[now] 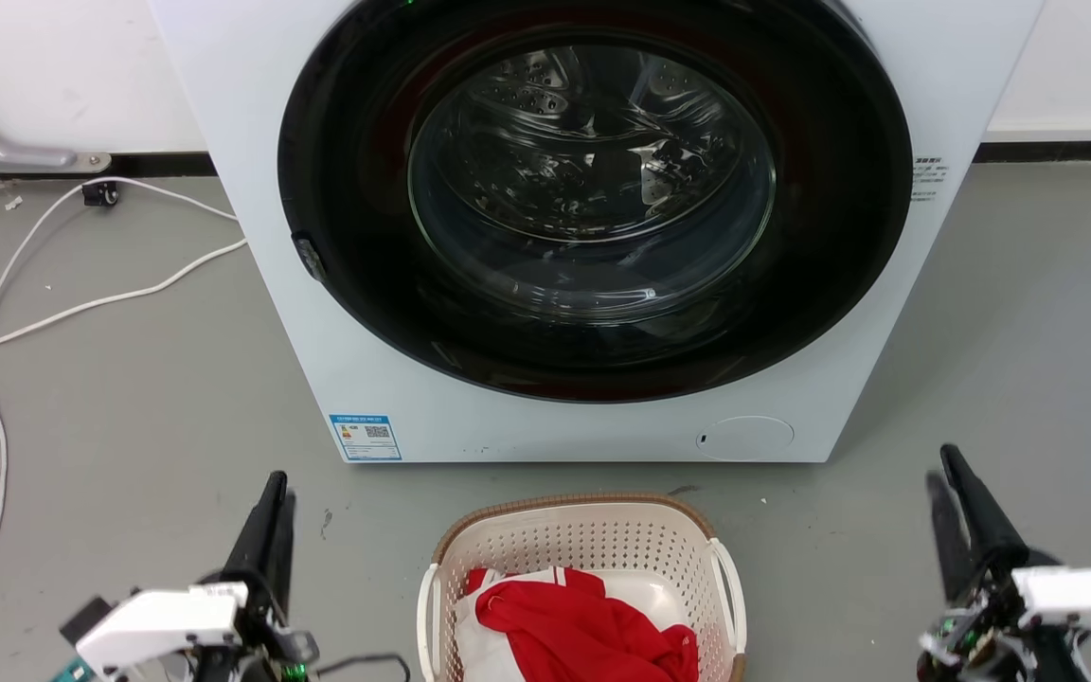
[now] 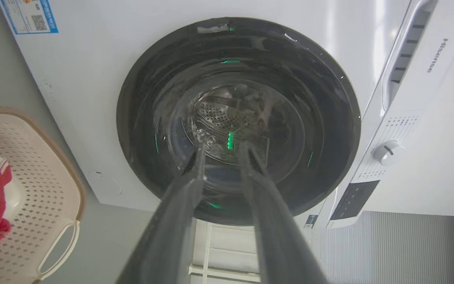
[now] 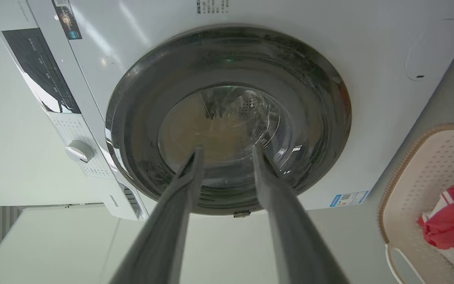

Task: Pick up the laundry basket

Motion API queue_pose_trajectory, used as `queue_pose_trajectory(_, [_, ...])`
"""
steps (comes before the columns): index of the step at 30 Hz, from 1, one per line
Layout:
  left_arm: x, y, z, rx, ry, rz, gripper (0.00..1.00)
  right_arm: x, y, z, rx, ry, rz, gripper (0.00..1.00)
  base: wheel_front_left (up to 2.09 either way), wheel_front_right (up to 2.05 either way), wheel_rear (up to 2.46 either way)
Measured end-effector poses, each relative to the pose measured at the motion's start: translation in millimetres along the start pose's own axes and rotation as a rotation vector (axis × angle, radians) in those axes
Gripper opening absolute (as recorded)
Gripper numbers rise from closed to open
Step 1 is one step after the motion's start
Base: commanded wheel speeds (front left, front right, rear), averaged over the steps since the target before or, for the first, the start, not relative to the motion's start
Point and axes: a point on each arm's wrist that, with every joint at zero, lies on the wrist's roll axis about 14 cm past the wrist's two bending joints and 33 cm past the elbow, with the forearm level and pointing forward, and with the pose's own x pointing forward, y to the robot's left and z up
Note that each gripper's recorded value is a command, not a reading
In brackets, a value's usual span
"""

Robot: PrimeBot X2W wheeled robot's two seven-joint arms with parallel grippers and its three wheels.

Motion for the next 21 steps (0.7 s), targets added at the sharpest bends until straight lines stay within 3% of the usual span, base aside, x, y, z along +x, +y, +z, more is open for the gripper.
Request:
queue_pose_trajectory(4, [-9,18,0,-0.003,-0.007,0.052,1.00,-9,-19,0,0.005,-0.008,-0.054,1.00,0.00,0.00,0.00])
queue_pose_trajectory(15, [-9,13,2,0.048,-0.040,0.037,1.00,-9,-16,0,-0.039,-0.033,-0.046,1.00,0.00,0.00,0.00])
queue_pose_trajectory(21, [-11,12,15,0.110,-0.095,0.038,1.00,-9,-13,6,-0.118,-0.064,-0.040,1.00,0.00,0.00,0.00])
